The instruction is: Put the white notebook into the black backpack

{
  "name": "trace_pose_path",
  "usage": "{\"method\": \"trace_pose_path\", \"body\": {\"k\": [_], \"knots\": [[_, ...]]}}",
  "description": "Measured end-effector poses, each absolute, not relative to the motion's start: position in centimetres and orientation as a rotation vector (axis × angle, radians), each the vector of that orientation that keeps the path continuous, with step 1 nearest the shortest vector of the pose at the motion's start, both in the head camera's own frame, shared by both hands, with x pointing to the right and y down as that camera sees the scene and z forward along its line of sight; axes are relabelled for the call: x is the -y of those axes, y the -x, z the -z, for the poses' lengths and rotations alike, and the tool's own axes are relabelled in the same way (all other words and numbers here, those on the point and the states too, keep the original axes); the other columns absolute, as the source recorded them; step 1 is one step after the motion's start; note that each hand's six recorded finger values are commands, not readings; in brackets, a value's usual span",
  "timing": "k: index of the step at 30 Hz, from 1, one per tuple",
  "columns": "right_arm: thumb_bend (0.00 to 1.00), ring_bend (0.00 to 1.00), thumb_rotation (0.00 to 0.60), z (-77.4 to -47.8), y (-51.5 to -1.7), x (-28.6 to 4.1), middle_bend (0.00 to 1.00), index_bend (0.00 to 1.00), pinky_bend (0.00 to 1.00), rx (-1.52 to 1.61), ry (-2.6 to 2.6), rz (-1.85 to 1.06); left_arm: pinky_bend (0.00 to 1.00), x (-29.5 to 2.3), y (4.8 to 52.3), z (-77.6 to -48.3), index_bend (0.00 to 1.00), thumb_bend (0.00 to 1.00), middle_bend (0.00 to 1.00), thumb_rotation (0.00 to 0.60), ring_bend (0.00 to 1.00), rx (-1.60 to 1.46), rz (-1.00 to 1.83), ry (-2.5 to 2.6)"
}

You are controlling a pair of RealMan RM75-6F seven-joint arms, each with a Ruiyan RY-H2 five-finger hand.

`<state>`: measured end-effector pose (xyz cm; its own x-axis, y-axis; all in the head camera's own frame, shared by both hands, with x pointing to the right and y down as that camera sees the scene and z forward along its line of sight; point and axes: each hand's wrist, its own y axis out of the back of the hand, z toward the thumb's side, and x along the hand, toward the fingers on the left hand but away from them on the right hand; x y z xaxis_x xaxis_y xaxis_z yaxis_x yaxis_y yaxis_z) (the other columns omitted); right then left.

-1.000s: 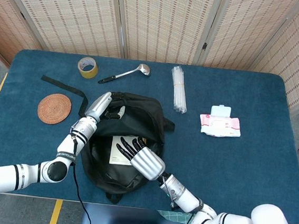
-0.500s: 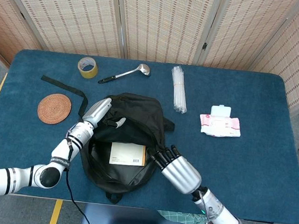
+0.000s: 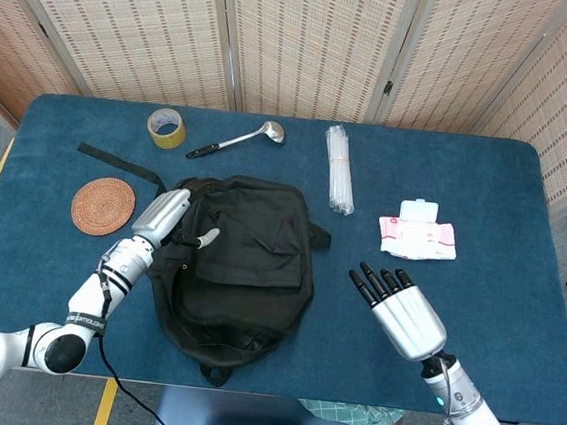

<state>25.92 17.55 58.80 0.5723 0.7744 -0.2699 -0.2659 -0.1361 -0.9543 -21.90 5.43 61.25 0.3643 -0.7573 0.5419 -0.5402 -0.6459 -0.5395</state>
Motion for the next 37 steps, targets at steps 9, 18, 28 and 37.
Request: {"method": "trace_pose_path", "body": {"k": [9,18,28,37], "knots": [[0.09,0.36,0.6,-59.2,-29.5,-16.0,0.21,0.17,0.43,0.497,1.505,-1.094,0.04,-6.5,27.2,-61.7,0.24,0.46,0.17,0.6,0.15,-1.153,1.267,2.172],[0.12,0.14,0.6,-59.1,-34.0,-15.4,0.05,0.0,0.09,0.639,1.7,-1.217,0.04,-8.9,34.5,-60.6,0.26,0.47,0.17,0.6,0.15,-1.238,1.301,1.885],[0.13,0.08,0.6,-57.7,-40.1,-16.9,0.0,0.0,0.0,0.852,1.761,-1.338,0.01,-15.3,42.3,-58.2,0.25,0.47,0.17,0.6,0.15,-1.225,1.365,1.602],[0.12,0.1,0.6,-55.6,-42.9,-19.6,0.02,0.0,0.0,0.951,1.645,-1.387,0.0,-21.9,45.5,-56.0,0.25,0.47,0.17,0.6,0.15,-1.219,1.458,1.534]]}}
